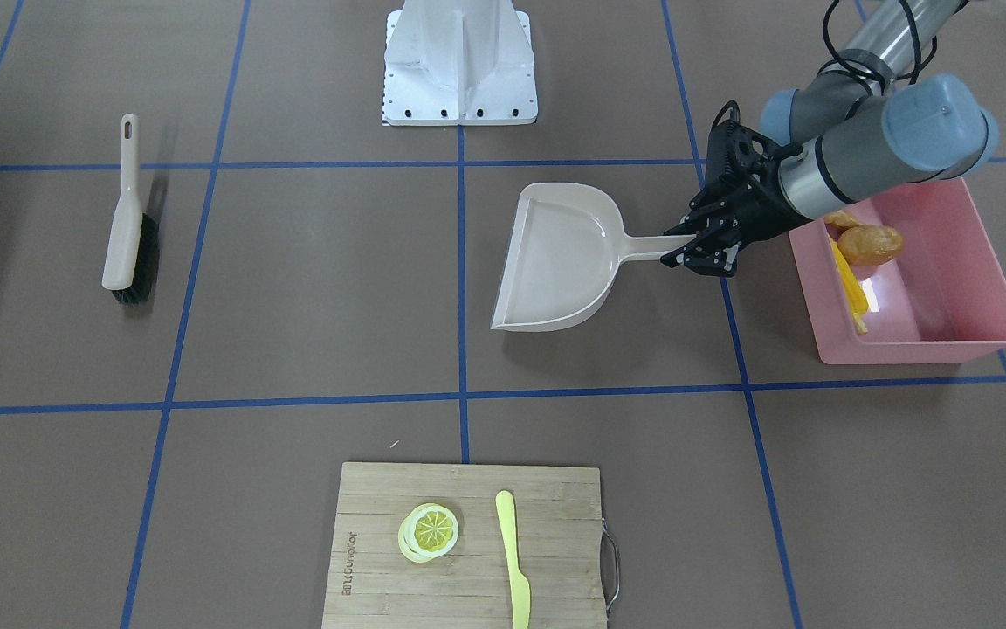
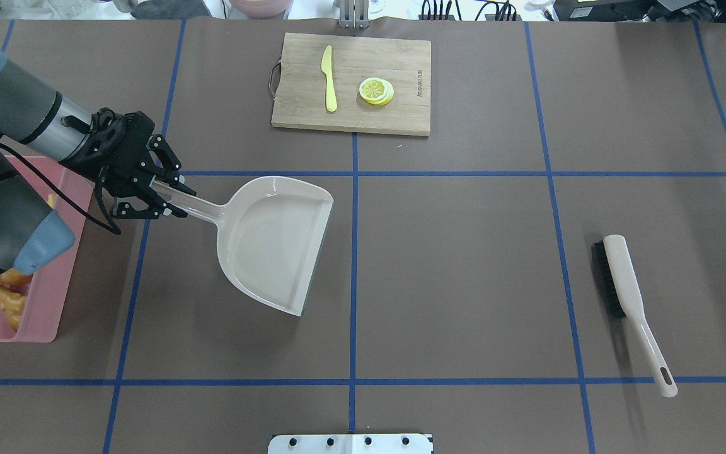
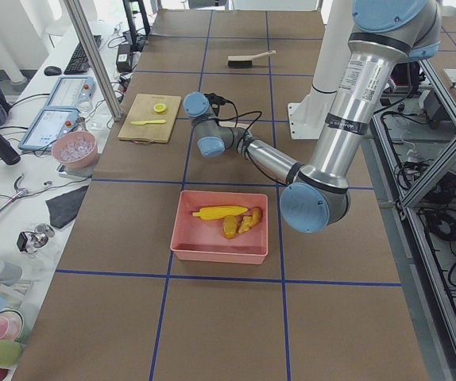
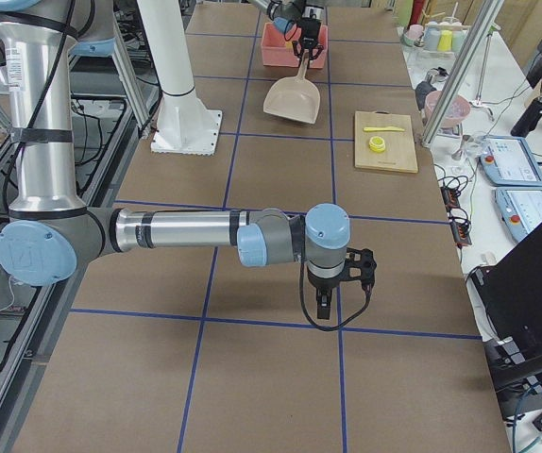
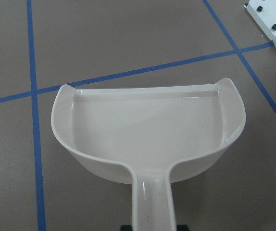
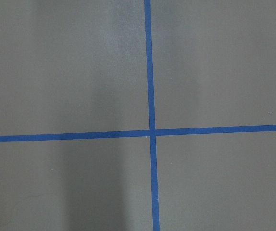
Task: Sweep and dump trash into bin
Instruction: 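Carry the empty dustpan back and lower it onto the table with the left gripper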
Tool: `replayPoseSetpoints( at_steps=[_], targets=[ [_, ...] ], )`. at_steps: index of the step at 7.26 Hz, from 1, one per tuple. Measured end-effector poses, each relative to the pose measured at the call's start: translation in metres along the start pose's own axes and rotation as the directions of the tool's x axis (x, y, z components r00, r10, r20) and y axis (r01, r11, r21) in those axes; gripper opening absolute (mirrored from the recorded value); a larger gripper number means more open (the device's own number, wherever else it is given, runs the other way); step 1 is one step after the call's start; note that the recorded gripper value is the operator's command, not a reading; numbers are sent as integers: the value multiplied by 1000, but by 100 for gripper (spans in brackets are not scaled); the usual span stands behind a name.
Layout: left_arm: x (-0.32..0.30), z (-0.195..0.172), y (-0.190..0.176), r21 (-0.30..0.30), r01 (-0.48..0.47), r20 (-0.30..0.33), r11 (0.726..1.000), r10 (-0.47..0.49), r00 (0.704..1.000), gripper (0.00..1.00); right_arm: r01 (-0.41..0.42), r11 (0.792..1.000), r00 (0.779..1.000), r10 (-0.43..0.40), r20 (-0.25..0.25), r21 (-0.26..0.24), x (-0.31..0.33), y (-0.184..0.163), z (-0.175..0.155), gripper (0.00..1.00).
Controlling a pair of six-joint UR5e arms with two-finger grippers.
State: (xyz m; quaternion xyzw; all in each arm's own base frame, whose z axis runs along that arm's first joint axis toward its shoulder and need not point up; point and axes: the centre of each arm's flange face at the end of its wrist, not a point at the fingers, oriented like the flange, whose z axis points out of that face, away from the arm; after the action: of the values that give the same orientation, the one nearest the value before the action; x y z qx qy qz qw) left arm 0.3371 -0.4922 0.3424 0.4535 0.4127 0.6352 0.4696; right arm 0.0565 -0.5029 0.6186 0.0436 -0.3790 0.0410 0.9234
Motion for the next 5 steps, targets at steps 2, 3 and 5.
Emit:
replayPoseSetpoints(
  at_steps=[2, 3, 5],
  targets=[
    [12, 19, -5, 21, 52, 16, 998, -53, 998, 0, 3, 1000, 1000, -3, -1, -2, 1, 2, 1, 100],
    [18, 24, 0, 21, 89, 8, 996, -89, 996, 0, 3, 1000, 1000, -3, -1, -3, 1, 2, 1, 100],
    [28, 25, 12, 20, 150, 0, 989, -150, 989, 0, 3, 1000, 1000, -3, -1, -3, 2, 2, 2, 100]
  ],
)
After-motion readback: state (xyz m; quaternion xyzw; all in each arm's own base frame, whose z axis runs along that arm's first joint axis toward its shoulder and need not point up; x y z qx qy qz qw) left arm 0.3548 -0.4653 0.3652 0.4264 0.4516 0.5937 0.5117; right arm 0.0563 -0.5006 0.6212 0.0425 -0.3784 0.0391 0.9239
